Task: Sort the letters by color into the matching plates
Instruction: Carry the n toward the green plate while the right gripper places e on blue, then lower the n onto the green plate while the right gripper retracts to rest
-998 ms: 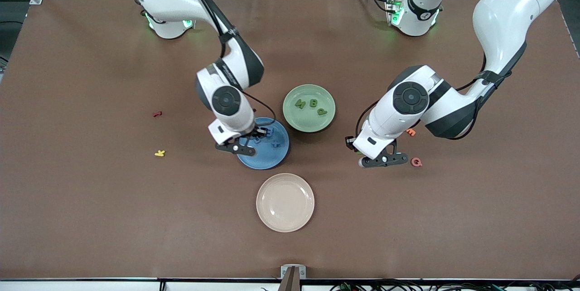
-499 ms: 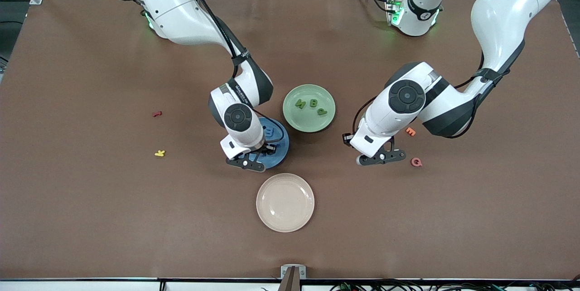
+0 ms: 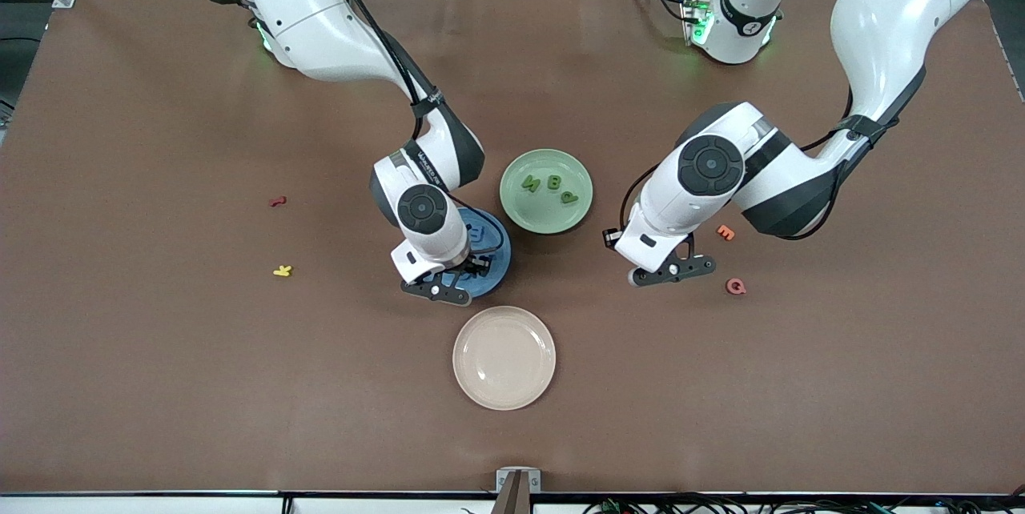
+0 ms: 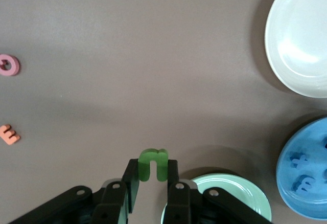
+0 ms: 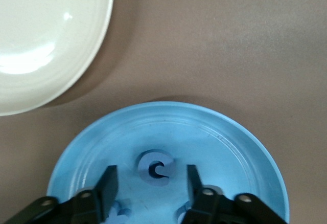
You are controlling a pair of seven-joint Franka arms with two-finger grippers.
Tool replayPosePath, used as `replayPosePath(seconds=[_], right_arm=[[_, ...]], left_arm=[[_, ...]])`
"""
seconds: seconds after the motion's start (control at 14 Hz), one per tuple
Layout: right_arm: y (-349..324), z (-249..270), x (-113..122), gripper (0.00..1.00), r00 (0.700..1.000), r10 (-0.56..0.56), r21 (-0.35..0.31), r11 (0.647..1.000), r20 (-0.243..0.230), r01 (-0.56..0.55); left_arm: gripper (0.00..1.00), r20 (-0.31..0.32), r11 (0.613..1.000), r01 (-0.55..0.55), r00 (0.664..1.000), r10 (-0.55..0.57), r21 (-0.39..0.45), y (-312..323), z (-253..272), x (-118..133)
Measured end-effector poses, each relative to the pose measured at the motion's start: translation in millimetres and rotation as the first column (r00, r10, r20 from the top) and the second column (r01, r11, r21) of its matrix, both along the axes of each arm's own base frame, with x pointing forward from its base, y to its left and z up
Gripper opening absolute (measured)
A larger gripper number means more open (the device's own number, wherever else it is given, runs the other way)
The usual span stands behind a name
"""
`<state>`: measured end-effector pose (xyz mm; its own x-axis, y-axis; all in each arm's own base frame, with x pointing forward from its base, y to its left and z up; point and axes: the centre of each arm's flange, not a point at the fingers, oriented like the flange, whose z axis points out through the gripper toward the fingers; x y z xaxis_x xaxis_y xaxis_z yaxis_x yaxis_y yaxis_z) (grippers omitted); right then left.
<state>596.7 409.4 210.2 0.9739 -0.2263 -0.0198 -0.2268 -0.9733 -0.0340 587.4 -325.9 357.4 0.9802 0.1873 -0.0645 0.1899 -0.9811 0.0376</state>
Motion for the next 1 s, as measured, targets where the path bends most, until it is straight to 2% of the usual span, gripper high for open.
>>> replayPosePath(seconds=[0.21, 0.43, 0.64, 0.78, 1.0], right_arm=[[-4.5, 48.6, -3.1, 0.99, 0.997, 0.003, -0.040, 0.999, -0.081, -0.006], [-35.9, 169.1, -12.1, 1.00, 0.988, 0.010, -0.055, 0.998, -0.153, -0.019], [-118.1, 289.1, -25.2, 1.00, 0.978, 0.056, -0.032, 0.997, -0.203, -0.064], [-187.9, 338.7, -31.6, 1.00, 0.973, 0.082, -0.002, 0.996, -0.216, -0.084], [-286.4, 367.8, -43.9, 1.00, 0.973, 0.122, 0.051, 0.992, -0.196, -0.114]], left_arm=[[0.26, -0.007, 1.000, -0.021, 1.000, 0.021, 0.006, -15.5, -0.5, -9.7], [0.26, -0.012, 1.000, -0.022, 1.000, 0.022, 0.010, -51.0, -1.9, -32.4], [0.26, -0.015, 0.999, -0.043, 0.999, 0.043, 0.015, -89.5, -2.8, -60.1], [0.26, -0.016, 0.997, -0.075, 0.997, 0.075, 0.017, -109.2, -3.0, -76.1], [0.26, -0.026, 0.991, -0.129, 0.991, 0.130, 0.037, -140.8, -8.9, -109.8]])
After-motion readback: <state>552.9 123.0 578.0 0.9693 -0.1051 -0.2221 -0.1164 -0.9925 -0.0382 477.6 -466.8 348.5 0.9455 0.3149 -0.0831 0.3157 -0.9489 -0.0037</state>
